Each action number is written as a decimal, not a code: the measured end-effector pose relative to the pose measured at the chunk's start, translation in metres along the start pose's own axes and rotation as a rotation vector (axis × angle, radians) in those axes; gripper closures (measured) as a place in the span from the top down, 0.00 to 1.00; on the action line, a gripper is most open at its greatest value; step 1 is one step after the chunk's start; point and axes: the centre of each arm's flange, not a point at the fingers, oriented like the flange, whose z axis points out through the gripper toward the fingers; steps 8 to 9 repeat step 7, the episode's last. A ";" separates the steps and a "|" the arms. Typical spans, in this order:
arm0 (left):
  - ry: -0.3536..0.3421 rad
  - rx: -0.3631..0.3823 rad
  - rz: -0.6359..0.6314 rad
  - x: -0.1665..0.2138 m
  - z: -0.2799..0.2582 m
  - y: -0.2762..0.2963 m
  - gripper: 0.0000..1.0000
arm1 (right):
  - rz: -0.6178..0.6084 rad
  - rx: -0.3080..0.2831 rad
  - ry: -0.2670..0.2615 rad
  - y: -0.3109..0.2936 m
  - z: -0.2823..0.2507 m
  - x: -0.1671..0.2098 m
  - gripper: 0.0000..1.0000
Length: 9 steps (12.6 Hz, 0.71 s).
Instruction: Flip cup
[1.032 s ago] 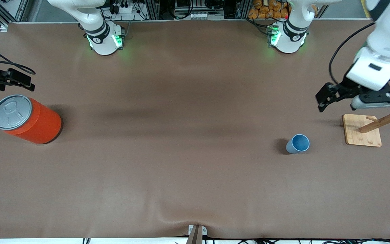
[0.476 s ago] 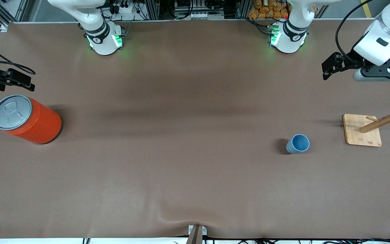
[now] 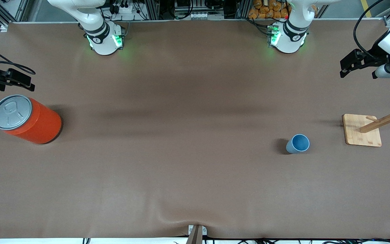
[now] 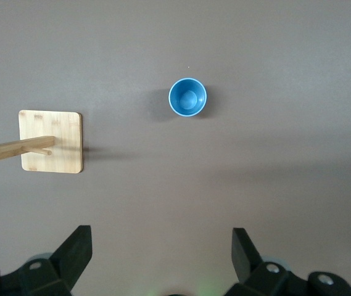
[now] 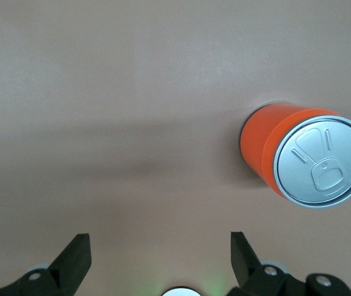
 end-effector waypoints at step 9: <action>-0.008 0.001 -0.011 -0.004 -0.012 -0.006 1.00 | 0.000 0.000 0.000 0.000 0.000 0.000 1.00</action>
